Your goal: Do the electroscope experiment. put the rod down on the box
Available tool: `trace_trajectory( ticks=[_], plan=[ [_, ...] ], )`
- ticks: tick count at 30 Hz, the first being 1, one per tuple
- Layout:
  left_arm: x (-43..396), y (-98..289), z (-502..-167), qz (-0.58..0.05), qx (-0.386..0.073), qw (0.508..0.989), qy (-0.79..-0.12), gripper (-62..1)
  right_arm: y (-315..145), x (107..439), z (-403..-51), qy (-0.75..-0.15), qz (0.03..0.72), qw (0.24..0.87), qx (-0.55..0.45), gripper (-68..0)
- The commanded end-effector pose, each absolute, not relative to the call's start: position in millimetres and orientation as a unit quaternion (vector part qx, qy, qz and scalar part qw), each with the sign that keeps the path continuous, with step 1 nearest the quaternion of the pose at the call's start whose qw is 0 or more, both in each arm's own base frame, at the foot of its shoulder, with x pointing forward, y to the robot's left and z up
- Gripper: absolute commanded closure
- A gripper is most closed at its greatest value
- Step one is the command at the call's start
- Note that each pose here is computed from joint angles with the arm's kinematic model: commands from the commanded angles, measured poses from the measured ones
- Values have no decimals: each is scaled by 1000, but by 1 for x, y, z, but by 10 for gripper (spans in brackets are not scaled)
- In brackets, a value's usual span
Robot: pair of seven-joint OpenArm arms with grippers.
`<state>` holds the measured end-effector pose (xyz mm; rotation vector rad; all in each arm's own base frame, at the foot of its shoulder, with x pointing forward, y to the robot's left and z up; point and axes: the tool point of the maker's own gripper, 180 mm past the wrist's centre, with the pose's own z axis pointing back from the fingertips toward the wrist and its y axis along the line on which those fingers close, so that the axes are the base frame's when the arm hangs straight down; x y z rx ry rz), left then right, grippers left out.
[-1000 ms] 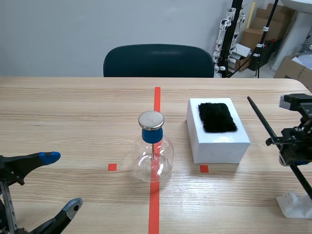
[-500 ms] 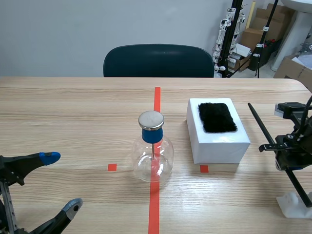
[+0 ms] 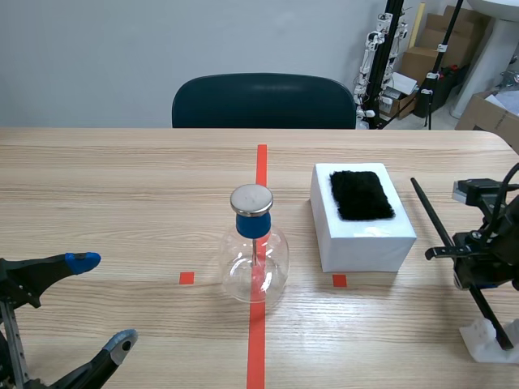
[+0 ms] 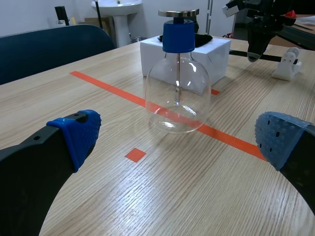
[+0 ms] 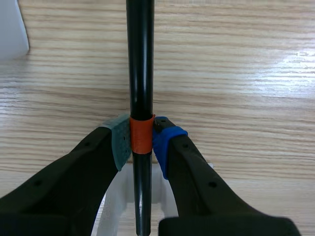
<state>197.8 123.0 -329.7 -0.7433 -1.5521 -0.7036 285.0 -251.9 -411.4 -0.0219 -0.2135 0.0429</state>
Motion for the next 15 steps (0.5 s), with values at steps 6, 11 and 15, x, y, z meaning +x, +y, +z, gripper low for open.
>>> trace_trajectory(
  ticks=[6,11,15],
  plan=[
    [201,126,-322,-300,-318,588,-680,-623,-258,300,-400,-130,26,991,-25,-166],
    [201,126,-322,-300,-318,588,-680,-623,-260,299,-400,-130,27,991,-30,-275],
    [201,126,-322,-300,-318,588,-680,-623,-261,303,-399,-139,29,989,-34,-371]
  ],
)
